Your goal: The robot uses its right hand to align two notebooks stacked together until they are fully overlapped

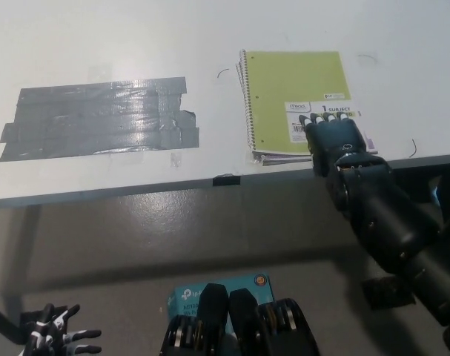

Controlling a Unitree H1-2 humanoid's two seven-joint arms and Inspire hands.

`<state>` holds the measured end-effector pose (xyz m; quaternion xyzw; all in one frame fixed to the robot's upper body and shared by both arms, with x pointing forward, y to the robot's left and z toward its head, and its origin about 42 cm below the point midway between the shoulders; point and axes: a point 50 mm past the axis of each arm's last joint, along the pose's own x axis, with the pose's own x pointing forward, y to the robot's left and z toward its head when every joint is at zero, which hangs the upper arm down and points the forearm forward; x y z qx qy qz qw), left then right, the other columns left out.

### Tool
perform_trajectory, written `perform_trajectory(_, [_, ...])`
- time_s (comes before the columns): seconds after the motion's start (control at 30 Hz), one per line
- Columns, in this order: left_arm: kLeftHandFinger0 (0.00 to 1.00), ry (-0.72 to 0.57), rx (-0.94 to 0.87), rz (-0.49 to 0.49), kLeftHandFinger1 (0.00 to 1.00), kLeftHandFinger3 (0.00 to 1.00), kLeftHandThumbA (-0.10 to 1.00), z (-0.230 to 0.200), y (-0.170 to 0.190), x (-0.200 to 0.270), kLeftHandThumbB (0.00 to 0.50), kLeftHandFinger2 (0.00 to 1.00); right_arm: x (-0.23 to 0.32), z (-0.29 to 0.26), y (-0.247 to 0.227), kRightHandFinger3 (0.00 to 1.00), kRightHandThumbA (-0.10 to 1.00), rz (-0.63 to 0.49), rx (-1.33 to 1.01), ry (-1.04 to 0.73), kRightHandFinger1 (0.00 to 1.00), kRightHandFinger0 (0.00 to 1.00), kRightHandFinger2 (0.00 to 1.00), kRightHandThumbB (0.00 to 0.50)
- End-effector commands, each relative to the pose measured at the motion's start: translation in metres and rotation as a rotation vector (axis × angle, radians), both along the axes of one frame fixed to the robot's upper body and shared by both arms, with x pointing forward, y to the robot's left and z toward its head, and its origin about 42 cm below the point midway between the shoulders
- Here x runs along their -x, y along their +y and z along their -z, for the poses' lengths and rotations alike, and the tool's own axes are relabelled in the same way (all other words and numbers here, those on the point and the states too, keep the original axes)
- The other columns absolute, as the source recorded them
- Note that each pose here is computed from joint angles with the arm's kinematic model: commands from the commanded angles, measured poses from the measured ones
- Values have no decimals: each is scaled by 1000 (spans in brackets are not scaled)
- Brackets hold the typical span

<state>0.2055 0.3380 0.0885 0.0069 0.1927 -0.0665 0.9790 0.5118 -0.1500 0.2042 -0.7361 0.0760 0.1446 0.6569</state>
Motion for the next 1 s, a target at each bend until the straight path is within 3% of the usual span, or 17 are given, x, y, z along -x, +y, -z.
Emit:
perform_trajectory(0.0, [359,-56,7,23,632,1000,1000,-9,-1,-1,500,705,0,11,-12,1000,1000,-29,32,84,1000,1000,1000,500])
perform_trajectory(0.4, [342,-54,4,25,615,1000,1000,-9,-2,-2,500,730,14,32,-20,1000,1000,-142,79,95,1000,1000,1000,500])
perform_trajectory(0.97, [368,-44,-14,26,614,1000,1000,-10,1,0,500,722,13,38,-42,1000,1000,-123,112,108,1000,1000,1000,500])
